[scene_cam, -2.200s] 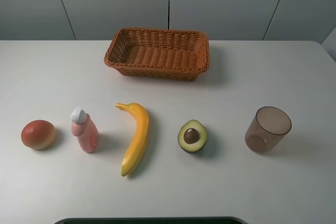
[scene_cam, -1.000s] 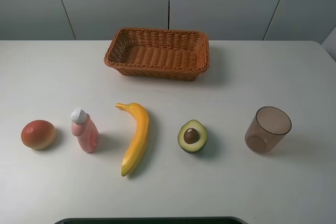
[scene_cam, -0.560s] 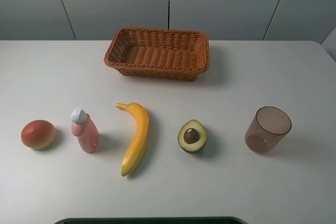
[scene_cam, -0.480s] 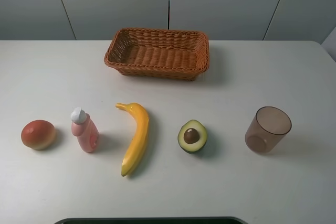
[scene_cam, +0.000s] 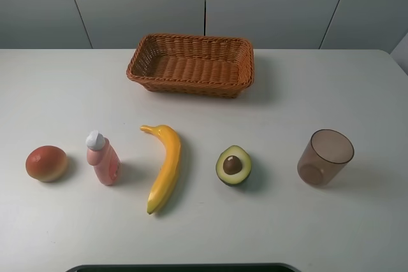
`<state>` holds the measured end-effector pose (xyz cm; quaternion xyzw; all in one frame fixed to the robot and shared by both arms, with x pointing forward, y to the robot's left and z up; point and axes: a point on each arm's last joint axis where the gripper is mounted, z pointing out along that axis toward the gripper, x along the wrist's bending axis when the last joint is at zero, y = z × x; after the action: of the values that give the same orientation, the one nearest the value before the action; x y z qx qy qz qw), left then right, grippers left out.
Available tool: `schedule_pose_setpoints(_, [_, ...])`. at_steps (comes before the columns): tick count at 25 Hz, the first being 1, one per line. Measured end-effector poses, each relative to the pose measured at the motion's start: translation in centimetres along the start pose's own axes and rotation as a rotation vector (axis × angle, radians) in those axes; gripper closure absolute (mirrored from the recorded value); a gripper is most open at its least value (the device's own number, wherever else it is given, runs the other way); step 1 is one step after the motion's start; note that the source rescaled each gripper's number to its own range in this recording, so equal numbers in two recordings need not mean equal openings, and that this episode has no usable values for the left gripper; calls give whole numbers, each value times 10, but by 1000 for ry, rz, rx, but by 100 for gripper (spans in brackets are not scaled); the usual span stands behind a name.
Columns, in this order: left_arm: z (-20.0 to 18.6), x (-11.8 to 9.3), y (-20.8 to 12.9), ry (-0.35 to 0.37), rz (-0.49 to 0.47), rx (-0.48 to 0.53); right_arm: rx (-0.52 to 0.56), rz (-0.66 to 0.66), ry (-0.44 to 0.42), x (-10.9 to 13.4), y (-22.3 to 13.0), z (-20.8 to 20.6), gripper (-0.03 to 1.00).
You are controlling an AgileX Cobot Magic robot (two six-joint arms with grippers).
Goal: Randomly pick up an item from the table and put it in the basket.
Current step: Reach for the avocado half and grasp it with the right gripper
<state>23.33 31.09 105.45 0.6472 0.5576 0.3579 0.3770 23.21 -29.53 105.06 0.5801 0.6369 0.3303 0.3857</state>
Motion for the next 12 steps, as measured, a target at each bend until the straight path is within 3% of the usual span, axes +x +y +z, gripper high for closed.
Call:
schedule_pose_setpoints(6, [0, 0, 0, 0, 0, 0, -23, 3, -3, -1, 11, -10, -3])
schedule_pose_setpoints(12, [0, 0, 0, 0, 0, 0, 121, 7, 9, -10, 67, 1, -3])
